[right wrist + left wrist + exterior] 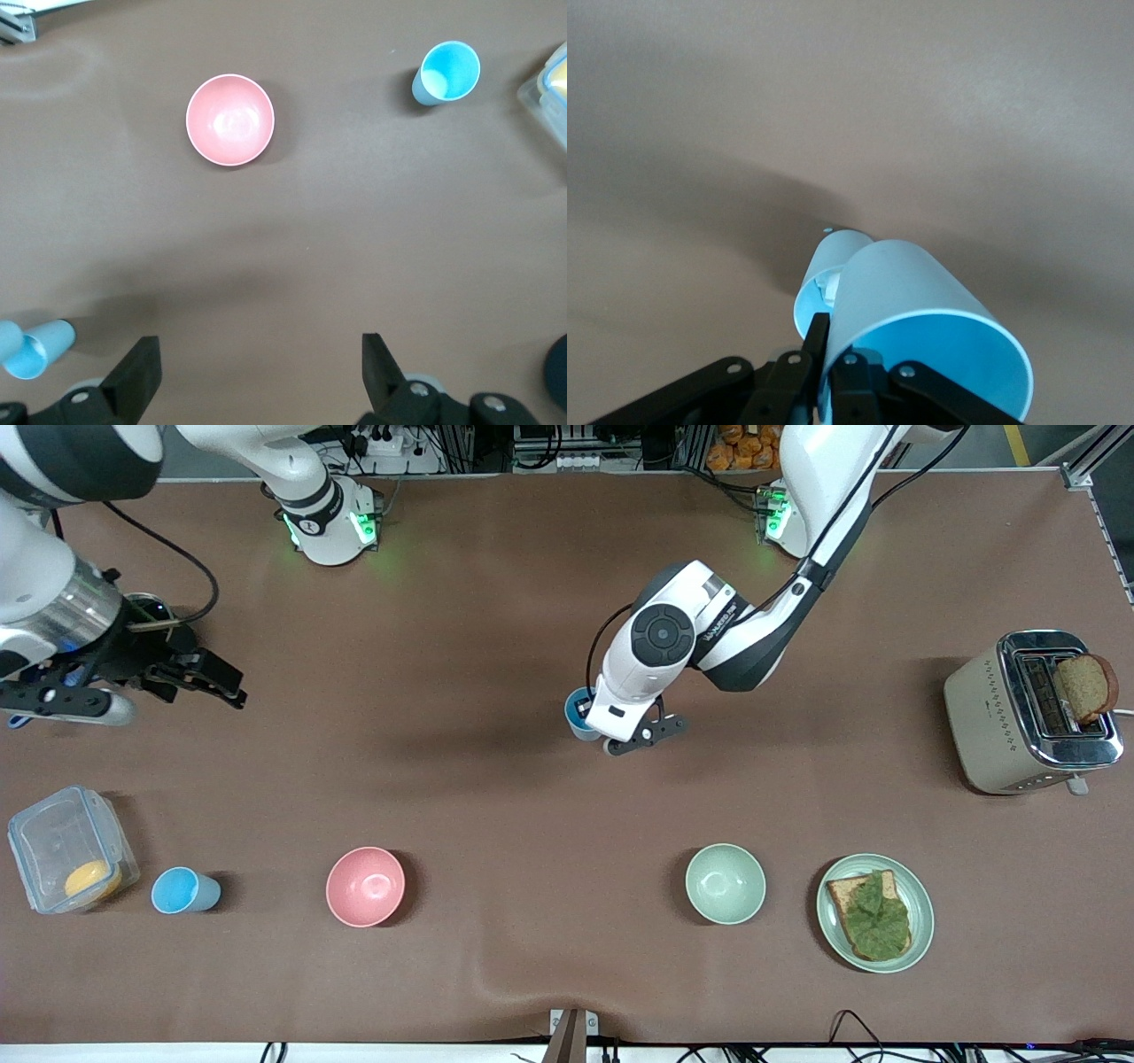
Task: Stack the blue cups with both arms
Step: 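Lower the held blue cup into the placed cup with the left gripper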
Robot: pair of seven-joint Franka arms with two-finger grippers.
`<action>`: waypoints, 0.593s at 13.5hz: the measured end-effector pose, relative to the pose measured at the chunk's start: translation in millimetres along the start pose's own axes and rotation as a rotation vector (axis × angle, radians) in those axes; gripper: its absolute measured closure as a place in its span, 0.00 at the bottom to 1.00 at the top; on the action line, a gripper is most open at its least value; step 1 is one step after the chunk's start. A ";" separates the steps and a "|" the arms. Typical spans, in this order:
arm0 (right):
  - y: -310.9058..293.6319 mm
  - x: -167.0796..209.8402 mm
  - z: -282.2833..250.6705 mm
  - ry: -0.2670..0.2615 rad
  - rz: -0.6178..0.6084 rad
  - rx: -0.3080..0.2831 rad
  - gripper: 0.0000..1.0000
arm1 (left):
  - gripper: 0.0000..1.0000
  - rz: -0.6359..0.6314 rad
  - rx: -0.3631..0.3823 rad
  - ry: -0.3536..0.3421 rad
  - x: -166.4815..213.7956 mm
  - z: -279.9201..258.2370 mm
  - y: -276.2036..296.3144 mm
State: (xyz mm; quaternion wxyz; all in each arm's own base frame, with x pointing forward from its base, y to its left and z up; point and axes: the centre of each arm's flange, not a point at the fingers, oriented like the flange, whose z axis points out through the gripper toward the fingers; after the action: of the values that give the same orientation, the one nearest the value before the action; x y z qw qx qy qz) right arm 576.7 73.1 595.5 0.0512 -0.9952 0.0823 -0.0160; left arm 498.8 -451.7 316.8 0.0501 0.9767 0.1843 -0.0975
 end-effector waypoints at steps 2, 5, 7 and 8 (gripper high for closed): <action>7.1 2.0 -0.6 -0.001 0.010 0.008 0.00 | 0.95 0.007 0.014 -0.007 -7.5 8.1 0.8; 22.1 6.0 -2.2 0.003 -0.096 0.006 0.00 | 0.95 -0.007 0.038 -0.019 -15.6 20.2 -0.7; 53.0 12.6 -2.4 0.002 -0.139 0.002 0.00 | 0.95 -0.017 0.056 -0.027 -16.2 24.6 -4.0; 67.0 14.7 -0.5 -0.002 -0.140 0.001 0.00 | 0.95 -0.020 0.061 -0.029 -15.8 25.7 -5.1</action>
State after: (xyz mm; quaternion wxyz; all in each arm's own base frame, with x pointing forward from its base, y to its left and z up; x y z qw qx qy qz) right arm 580.3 4.9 589.3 0.0505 -0.9985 0.0123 -0.0187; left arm 478.0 -455.9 294.8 0.0222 0.9744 0.1902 -0.1175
